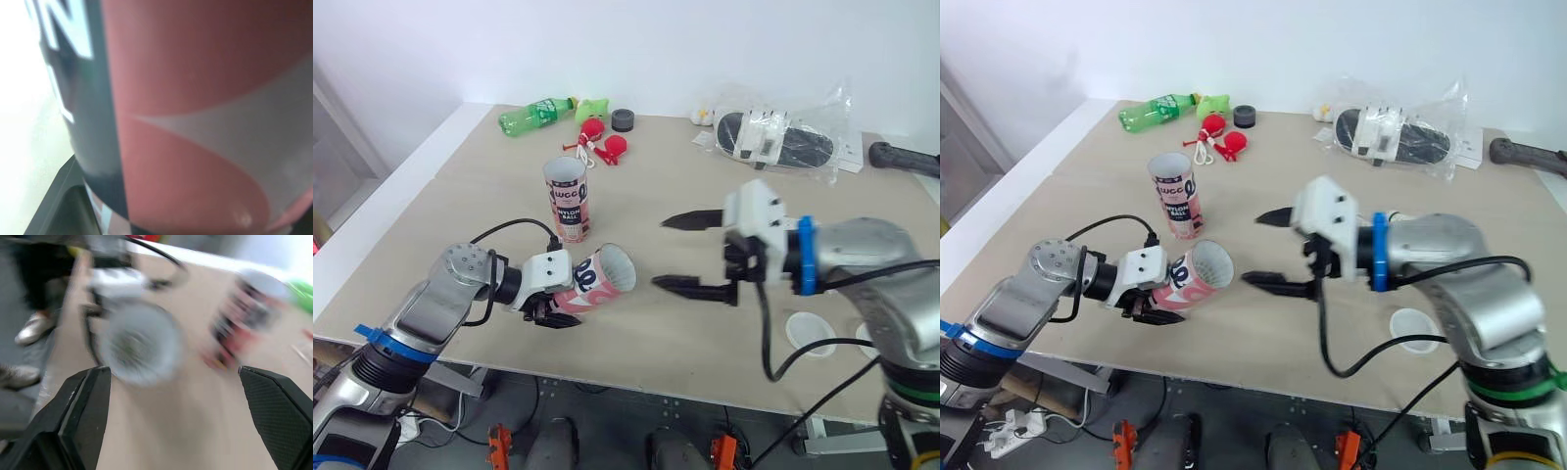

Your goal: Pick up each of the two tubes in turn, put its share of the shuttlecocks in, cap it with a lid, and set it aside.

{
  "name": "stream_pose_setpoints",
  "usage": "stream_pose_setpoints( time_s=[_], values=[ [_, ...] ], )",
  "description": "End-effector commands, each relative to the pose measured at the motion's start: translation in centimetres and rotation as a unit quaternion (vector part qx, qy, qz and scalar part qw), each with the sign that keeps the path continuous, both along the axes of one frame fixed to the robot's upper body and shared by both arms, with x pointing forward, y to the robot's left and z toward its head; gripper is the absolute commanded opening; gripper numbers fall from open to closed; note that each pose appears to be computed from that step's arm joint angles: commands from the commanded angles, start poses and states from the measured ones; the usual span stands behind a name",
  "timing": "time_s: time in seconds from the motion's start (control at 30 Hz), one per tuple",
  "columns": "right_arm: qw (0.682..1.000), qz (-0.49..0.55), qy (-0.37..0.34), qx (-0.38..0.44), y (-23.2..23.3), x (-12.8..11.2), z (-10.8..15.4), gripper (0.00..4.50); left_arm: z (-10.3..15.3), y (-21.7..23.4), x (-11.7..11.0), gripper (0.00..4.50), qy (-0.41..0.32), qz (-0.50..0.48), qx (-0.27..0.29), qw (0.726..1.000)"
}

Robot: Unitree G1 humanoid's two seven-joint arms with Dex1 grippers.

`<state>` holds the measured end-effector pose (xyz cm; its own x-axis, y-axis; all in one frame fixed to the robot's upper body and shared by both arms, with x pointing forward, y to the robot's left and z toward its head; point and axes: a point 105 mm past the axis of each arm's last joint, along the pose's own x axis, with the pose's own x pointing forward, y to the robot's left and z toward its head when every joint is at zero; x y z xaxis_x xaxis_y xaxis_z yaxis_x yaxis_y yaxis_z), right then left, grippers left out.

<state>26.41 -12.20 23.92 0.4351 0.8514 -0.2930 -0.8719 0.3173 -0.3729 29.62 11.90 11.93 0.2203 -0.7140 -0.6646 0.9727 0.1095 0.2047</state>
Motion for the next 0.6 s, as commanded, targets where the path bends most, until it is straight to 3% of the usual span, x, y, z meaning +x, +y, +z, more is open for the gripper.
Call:
stream_pose_setpoints(
  time_s=[0.03,0.2,0.23,0.33,0.53,0.6],
  values=[
    [1.000,-0.022,-0.015,-0.009,-1.5,-0.4,0.8,4.47,-3.1,-0.2,-0.8,3.02,0.052,0.002,0.019,0.998],
    [1.000,0.005,-0.029,-0.012,-0.5,-0.4,1.5,4.47,-3.1,-0.7,-0.5,3.02,0.052,-0.004,0.016,0.999],
    [0.999,0.026,-0.031,-0.018,0.3,-0.6,1.6,4.24,-3.1,-0.8,-0.4,3.02,0.051,-0.006,0.015,0.999],
    [0.996,0.073,-0.040,-0.036,2.2,-0.5,2.0,3.21,-3.1,-1.2,-0.2,3.02,0.050,-0.010,0.013,0.999],
    [0.976,0.158,-0.060,-0.135,5.7,0.8,1.4,0.21,-3.0,-1.5,-0.1,3.02,0.048,-0.018,0.013,0.999],
    [0.967,0.177,-0.069,-0.167,6.7,1.6,0.7,0.09,-3.0,-1.5,0.0,3.02,0.047,-0.019,0.014,0.999]
  ],
)
